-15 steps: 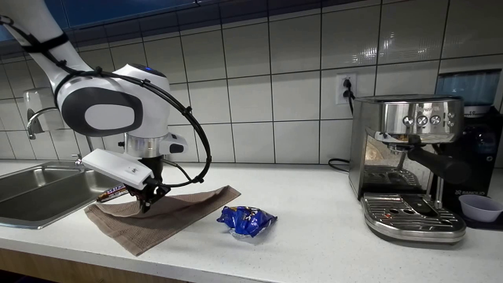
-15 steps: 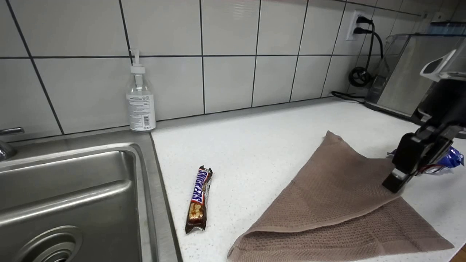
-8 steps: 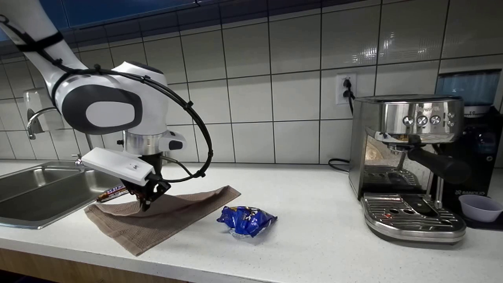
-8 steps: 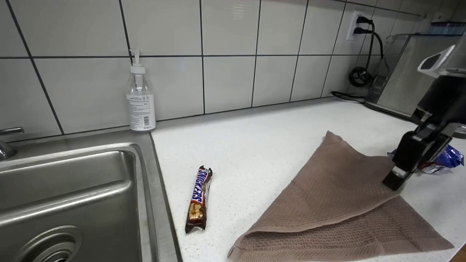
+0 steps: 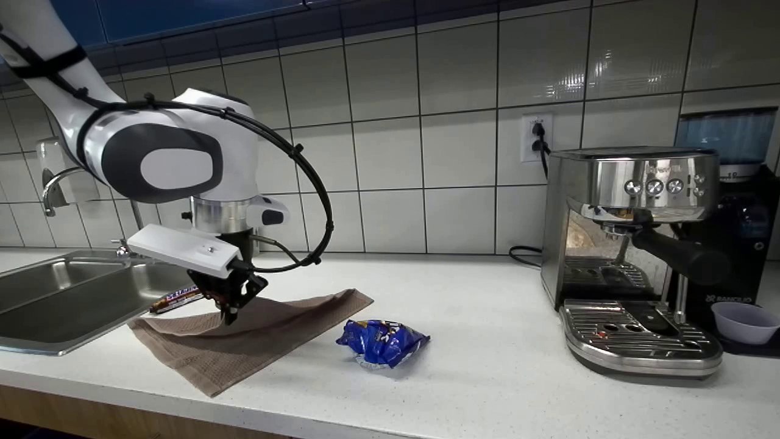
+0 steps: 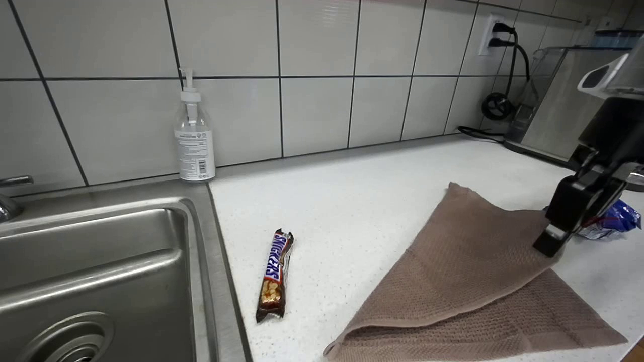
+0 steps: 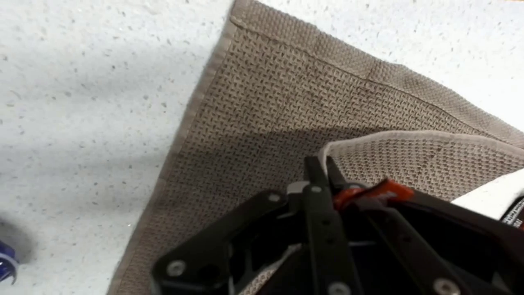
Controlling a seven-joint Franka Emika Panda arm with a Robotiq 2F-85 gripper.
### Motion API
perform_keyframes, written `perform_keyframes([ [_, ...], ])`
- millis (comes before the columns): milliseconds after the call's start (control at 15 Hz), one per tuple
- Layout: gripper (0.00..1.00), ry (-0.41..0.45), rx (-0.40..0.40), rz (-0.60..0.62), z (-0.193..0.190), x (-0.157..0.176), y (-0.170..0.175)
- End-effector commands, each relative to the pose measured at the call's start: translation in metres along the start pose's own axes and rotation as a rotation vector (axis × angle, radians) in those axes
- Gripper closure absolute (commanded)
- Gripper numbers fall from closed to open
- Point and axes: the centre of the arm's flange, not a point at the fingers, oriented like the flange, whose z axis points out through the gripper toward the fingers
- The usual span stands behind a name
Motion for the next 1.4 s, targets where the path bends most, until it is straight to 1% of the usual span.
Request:
perform_keyframes([
  [0, 0.99, -0.011, -0.007, -0.002, -0.019, -0.059, -0.013],
  [133, 0.99, -0.017, -0.01, -0.008, -0.02, -0.058, -0.014],
  [200, 0.87, -0.022, -0.011, -0.011, -0.02, -0.058, -0.014],
  [267, 0.71, -0.028, -0.013, -0.014, -0.02, -0.058, -0.015],
  [333, 0.67, -0.029, -0.014, -0.016, -0.021, -0.058, -0.015],
  [733, 0.22, -0.027, -0.017, -0.016, -0.029, -0.055, -0.018],
  [800, 0.13, -0.025, -0.017, -0.017, -0.03, -0.054, -0.018],
  [933, 0.01, -0.022, -0.02, -0.019, -0.034, -0.053, -0.019],
  [1333, 0.0, -0.013, -0.027, -0.021, -0.045, -0.044, -0.02],
])
